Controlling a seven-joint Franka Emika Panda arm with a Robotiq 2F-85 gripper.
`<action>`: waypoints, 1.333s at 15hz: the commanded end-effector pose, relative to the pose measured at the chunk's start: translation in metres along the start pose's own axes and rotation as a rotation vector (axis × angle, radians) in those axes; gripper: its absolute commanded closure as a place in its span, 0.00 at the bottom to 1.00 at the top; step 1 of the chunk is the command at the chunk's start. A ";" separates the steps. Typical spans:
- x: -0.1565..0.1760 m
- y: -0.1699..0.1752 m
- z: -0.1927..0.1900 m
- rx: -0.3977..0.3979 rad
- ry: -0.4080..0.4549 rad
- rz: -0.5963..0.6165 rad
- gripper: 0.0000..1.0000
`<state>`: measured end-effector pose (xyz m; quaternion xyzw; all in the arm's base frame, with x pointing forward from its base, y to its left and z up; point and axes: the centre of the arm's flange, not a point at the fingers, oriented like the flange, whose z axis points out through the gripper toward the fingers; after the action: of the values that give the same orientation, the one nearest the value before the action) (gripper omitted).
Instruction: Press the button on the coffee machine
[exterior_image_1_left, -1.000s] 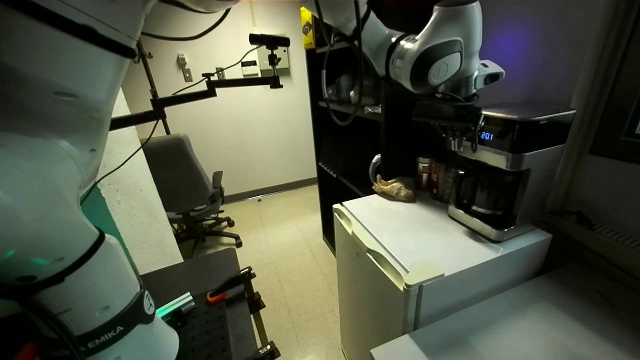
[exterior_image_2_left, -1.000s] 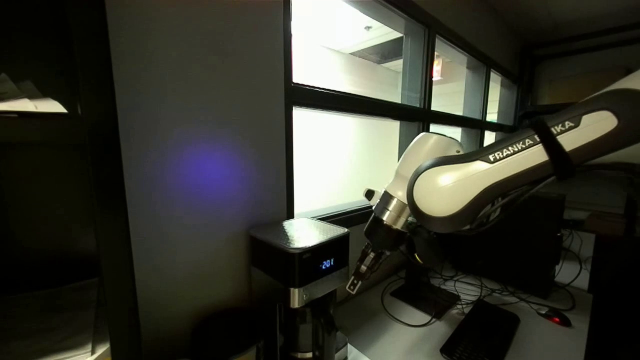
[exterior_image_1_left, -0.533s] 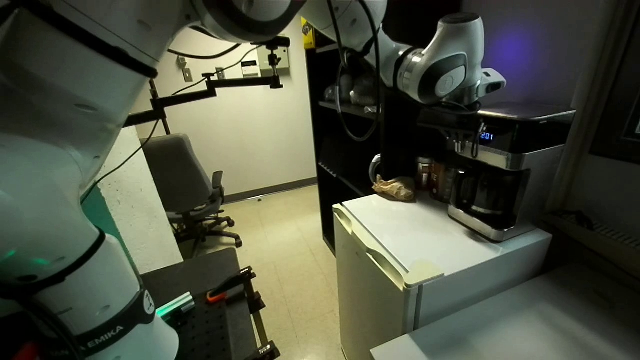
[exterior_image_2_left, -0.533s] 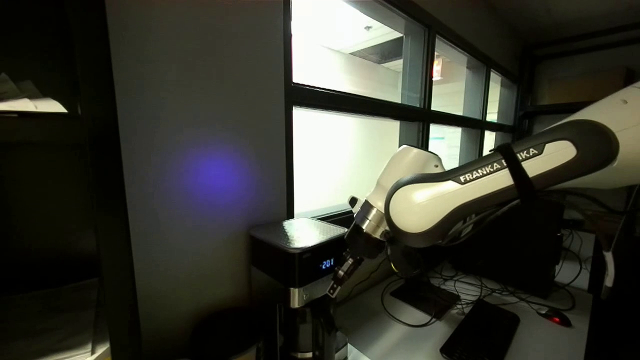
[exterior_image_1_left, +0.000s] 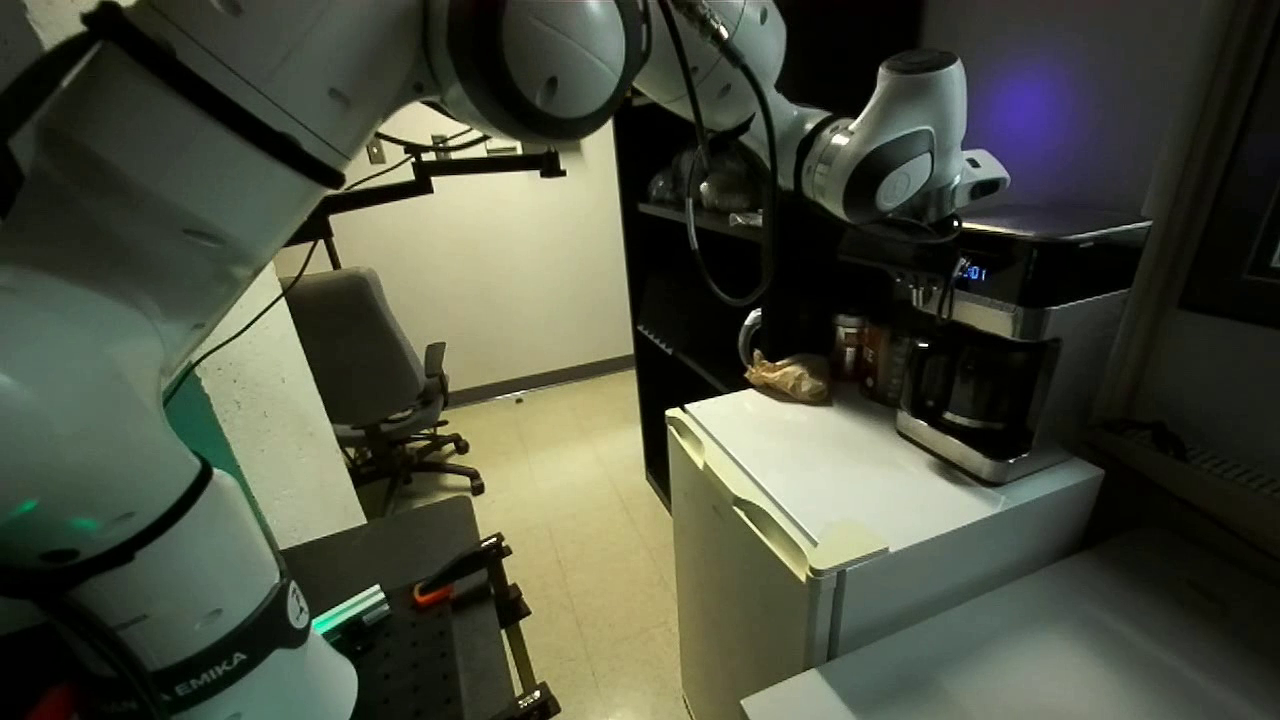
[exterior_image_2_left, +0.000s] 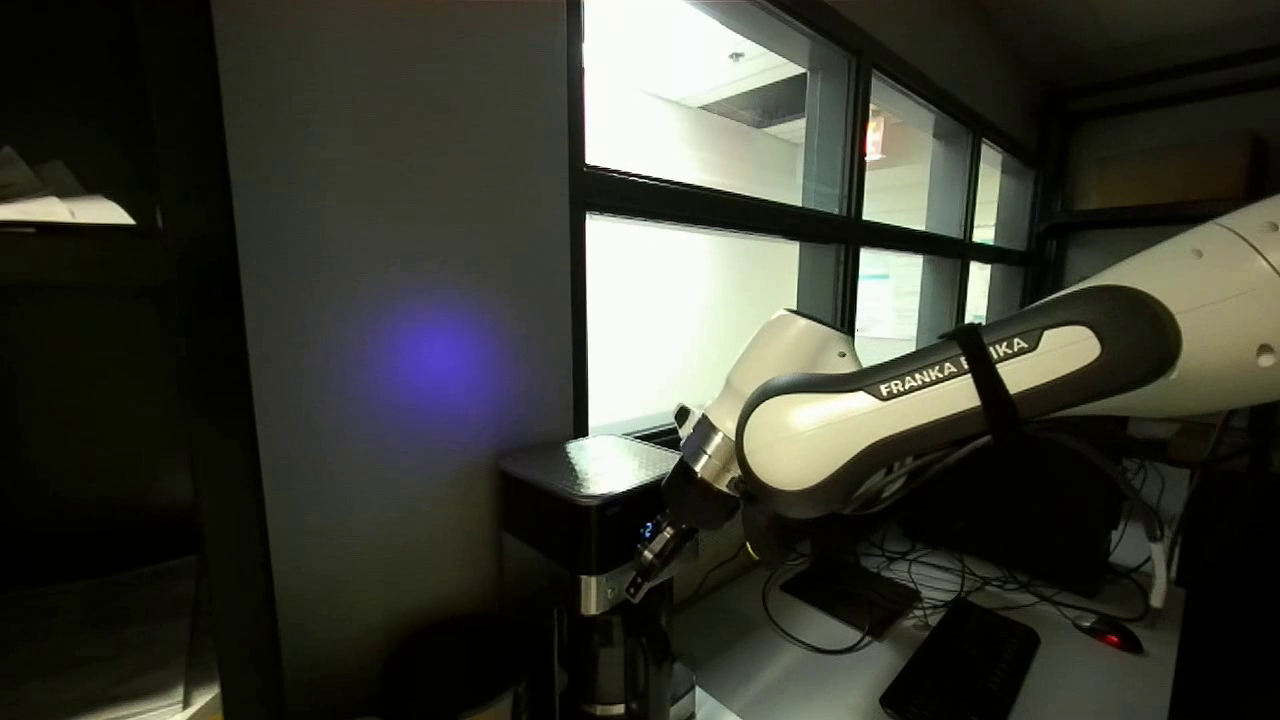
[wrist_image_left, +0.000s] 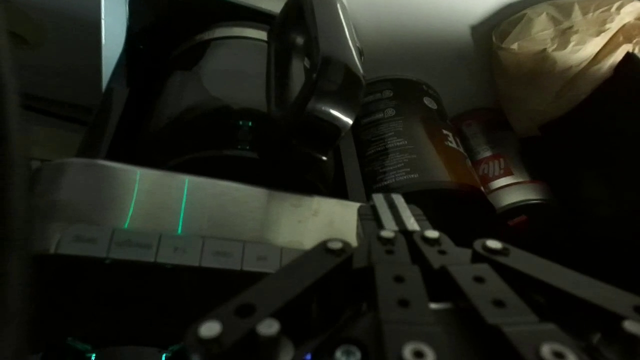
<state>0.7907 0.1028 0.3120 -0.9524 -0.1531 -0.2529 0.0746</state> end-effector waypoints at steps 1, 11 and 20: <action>0.019 0.000 0.015 -0.009 0.019 0.015 1.00; 0.021 -0.002 0.024 -0.005 0.028 0.023 1.00; 0.020 -0.005 0.026 0.001 0.027 0.016 1.00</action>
<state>0.8022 0.1140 0.2986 -0.9521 -0.1460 -0.2559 0.0820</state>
